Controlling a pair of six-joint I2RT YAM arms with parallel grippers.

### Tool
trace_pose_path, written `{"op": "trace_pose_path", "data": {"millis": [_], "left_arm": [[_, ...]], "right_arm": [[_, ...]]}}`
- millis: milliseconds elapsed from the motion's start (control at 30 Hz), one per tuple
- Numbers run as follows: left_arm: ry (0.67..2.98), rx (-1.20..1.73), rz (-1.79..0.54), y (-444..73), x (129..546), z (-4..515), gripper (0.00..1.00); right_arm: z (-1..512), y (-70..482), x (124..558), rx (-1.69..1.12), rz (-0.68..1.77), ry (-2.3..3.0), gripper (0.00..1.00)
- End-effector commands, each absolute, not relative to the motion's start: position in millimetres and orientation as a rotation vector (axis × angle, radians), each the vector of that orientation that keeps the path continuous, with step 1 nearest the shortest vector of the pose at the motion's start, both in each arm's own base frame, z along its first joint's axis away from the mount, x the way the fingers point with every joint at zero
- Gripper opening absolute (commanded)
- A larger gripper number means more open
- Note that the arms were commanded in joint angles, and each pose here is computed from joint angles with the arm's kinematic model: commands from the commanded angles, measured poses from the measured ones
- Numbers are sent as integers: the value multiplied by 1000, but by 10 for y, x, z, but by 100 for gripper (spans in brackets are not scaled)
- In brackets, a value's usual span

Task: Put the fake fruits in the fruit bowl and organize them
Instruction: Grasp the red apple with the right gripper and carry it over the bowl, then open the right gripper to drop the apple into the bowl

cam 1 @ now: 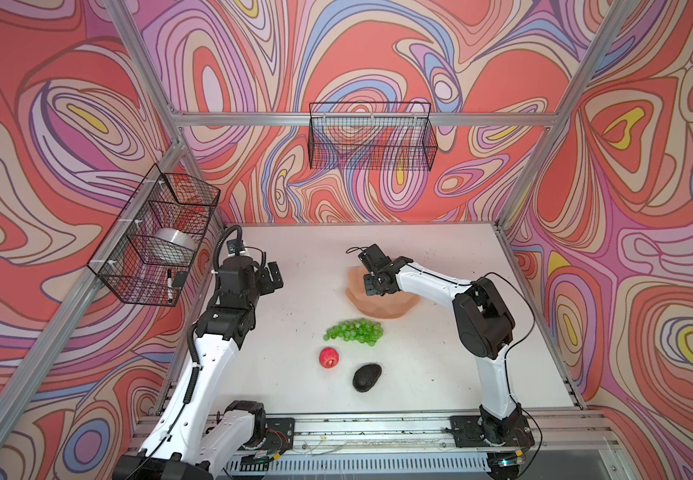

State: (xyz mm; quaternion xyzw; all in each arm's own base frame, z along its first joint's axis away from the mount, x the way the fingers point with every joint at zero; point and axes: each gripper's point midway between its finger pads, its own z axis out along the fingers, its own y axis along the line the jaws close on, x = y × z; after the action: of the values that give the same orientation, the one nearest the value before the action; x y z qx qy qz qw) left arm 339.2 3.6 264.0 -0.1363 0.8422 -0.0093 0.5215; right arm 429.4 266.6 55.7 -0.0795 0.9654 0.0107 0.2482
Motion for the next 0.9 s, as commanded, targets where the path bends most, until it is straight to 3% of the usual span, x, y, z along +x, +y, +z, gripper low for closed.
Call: {"op": "trace_pose_path", "data": {"millis": [0,333,600,700,867], "left_arm": [[2029,-336,-20,57,3349,2632,99],[2117,-384,-72,4,3221,2445,99],[2313,-359,-135,-127,2859,2154,96],[2290,-382,-70,-24,2818,2095,98],[2244,-428,46,156,2831,2121,100]], "right_arm": [[559,2733,4369,-212,66,2612,50],[571,2686,4364,-188,91,2622,70],[1325,2607,4400,-148,184,2497,81],[1539,2655,4201,-185,265,2500,81],[1619,3086,3469,-400,307,2531,82]]}}
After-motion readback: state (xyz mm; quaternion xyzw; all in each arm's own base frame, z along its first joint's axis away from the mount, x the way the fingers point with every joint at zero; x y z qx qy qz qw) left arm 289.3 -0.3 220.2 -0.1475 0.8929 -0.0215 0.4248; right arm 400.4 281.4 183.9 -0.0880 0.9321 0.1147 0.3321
